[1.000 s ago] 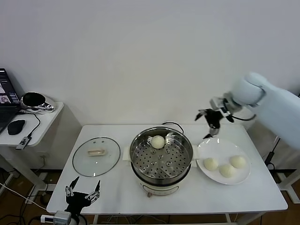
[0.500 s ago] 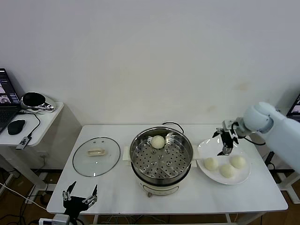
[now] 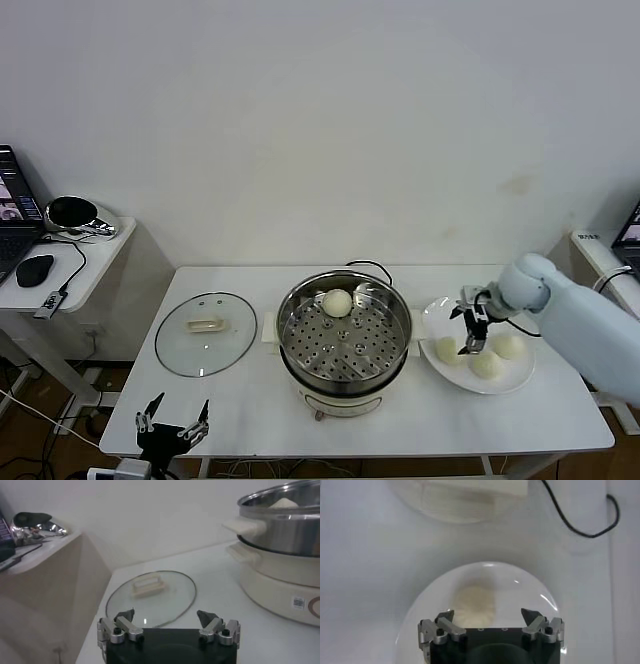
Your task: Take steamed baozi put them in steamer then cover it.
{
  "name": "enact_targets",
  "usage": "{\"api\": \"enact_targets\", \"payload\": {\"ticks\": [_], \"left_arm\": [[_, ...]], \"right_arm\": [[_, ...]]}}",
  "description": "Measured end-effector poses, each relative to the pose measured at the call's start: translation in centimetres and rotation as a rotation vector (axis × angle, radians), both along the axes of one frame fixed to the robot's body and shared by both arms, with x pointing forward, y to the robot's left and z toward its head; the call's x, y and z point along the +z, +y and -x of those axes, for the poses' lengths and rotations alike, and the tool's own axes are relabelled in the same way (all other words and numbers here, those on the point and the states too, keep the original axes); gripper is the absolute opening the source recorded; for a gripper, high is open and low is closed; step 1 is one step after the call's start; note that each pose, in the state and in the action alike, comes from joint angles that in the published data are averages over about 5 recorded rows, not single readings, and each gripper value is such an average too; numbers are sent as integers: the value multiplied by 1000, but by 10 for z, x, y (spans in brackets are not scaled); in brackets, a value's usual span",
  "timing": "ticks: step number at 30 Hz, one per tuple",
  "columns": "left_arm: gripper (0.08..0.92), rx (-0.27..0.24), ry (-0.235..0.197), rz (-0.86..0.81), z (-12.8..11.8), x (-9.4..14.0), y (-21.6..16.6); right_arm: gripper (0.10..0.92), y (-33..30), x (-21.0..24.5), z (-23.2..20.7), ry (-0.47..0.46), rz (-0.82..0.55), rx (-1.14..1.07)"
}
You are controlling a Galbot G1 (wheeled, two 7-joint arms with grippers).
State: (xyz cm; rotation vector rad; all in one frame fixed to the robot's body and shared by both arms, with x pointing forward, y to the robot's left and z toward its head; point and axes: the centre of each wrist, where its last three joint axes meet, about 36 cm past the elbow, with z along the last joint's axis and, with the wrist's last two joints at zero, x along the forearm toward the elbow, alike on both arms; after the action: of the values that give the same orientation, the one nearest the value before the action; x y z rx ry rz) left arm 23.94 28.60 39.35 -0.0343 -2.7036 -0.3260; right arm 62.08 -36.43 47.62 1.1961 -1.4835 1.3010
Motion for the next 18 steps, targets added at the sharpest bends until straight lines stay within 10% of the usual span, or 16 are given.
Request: {"api": "enact_targets", "payload": {"ticks": [18], "left_arm": [[823,0,11,4,-2,-6,1]], "right_arm": [[823,0,-29,-10,37,15,-23]]}}
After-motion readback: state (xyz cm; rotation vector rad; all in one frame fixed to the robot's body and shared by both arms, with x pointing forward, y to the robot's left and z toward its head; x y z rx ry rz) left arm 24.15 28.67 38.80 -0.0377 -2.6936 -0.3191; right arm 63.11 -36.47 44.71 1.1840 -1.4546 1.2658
